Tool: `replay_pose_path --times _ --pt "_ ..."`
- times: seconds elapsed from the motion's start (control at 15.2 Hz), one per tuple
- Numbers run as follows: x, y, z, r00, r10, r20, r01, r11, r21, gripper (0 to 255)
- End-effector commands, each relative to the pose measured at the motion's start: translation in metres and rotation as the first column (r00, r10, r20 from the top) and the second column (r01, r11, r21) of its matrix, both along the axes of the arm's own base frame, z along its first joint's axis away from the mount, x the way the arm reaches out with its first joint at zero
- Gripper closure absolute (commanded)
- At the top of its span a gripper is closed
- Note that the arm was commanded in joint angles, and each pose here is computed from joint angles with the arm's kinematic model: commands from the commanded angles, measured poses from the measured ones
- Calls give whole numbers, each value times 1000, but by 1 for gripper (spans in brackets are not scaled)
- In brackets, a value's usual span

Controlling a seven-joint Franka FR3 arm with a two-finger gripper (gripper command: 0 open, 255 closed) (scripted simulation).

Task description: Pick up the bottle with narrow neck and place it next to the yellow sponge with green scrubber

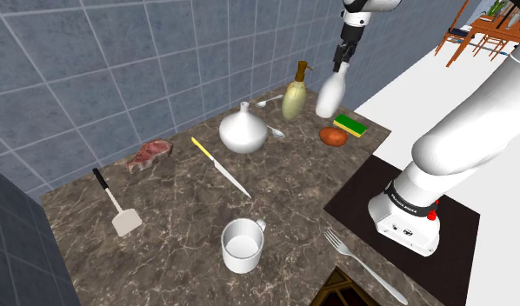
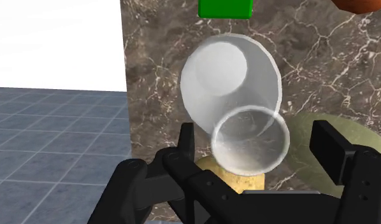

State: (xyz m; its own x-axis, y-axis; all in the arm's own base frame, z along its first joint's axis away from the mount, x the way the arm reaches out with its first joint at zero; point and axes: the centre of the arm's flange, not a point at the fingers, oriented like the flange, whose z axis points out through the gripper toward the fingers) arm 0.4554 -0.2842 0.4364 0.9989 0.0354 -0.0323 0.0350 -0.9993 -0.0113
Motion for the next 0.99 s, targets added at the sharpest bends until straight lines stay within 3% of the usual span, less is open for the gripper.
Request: replay_pose_path --times 0.0,0.2,0.46,0.92 --pt "0 0 0 1000 0 0 0 1000 0 0" --pt "0 0 0 1000 0 0 0 1000 0 0" --pt "2 -1 50 1000 0 0 0 1000 0 0" --pt "2 -1 50 1000 0 0 0 1000 0 0"
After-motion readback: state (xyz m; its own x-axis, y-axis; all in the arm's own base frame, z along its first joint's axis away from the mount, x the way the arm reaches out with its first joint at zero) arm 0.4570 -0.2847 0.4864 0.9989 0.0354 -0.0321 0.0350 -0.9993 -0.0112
